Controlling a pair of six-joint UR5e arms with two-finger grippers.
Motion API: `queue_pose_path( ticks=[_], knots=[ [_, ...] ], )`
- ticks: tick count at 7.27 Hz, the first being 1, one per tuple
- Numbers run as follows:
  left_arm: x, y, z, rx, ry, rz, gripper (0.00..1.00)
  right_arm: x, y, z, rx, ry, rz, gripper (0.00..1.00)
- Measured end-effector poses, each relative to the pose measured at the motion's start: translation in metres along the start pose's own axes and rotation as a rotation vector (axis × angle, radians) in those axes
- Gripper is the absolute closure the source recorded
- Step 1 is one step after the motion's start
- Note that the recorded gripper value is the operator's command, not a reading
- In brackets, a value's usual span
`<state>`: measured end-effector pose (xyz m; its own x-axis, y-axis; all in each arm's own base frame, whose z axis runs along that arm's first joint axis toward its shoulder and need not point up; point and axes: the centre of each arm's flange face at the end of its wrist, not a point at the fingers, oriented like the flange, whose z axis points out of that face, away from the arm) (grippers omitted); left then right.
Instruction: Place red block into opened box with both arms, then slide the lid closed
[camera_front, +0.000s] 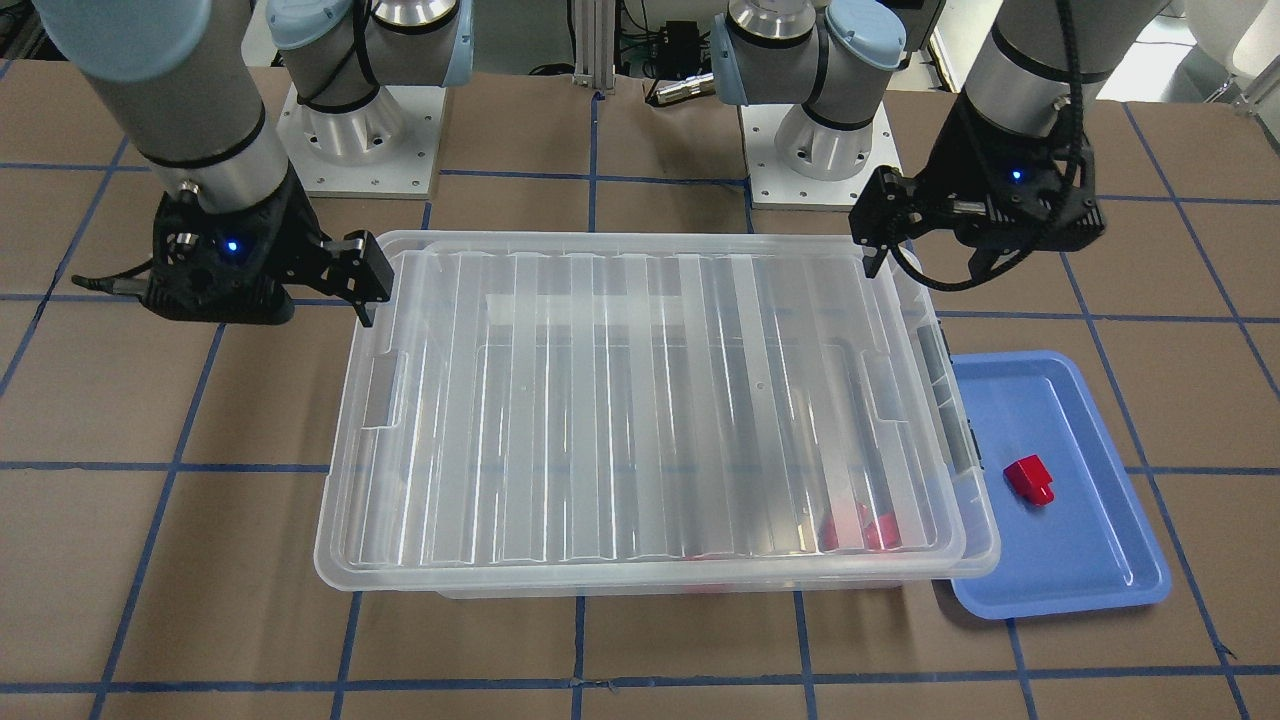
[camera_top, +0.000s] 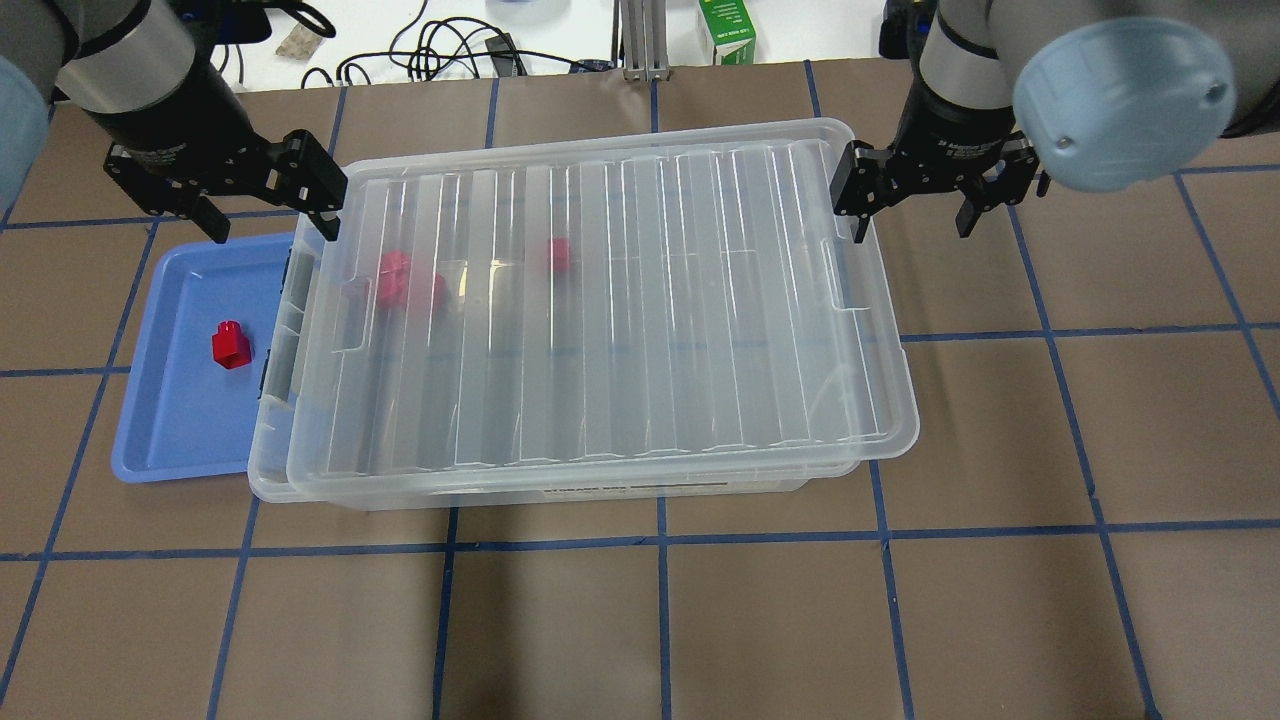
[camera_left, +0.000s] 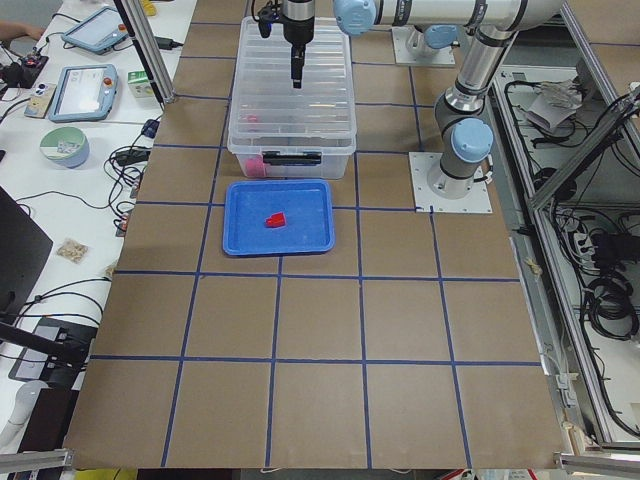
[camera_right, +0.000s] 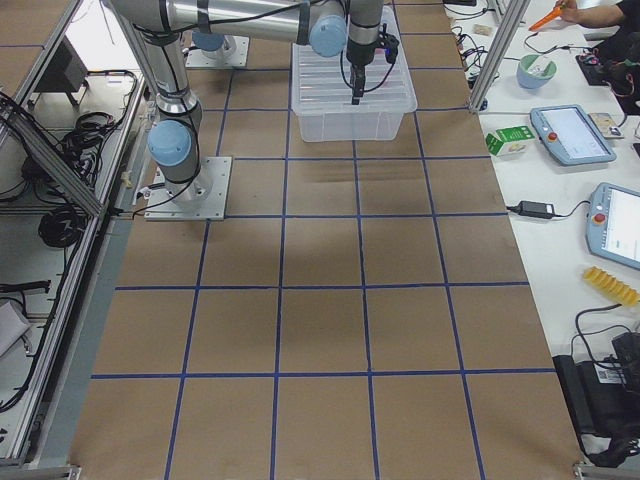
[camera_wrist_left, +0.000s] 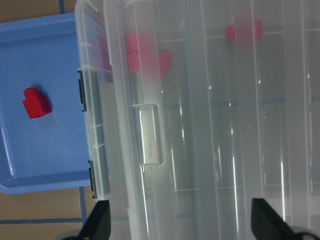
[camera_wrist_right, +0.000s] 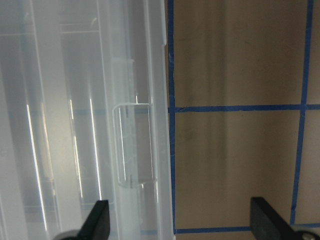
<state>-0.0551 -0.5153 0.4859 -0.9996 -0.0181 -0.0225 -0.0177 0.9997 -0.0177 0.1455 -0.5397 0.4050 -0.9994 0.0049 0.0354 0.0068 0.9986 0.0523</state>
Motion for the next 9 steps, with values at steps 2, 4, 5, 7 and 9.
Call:
queue_pose_path(
  ticks=[2,4,5,7,9],
  knots=[
    [-0.093,-0.027,0.033,-0.013,0.019,-0.054,0.00,-0.001,-0.005,0.035,-0.018,0.004,-0.007,0.00],
    [-0.174,-0.048,0.079,-0.016,0.049,-0.105,0.00,0.004,-0.007,0.045,-0.013,0.049,-0.010,0.00],
    [-0.198,-0.057,0.108,-0.032,0.069,-0.115,0.00,0.008,-0.008,0.052,-0.023,0.081,-0.009,0.00],
    [-0.228,-0.068,0.173,-0.109,0.111,-0.135,0.00,0.021,-0.010,0.060,-0.038,0.165,-0.009,0.00],
    [-0.236,-0.075,0.235,-0.109,0.111,-0.136,0.00,0.037,-0.012,0.060,-0.048,0.269,-0.044,0.00]
  ],
)
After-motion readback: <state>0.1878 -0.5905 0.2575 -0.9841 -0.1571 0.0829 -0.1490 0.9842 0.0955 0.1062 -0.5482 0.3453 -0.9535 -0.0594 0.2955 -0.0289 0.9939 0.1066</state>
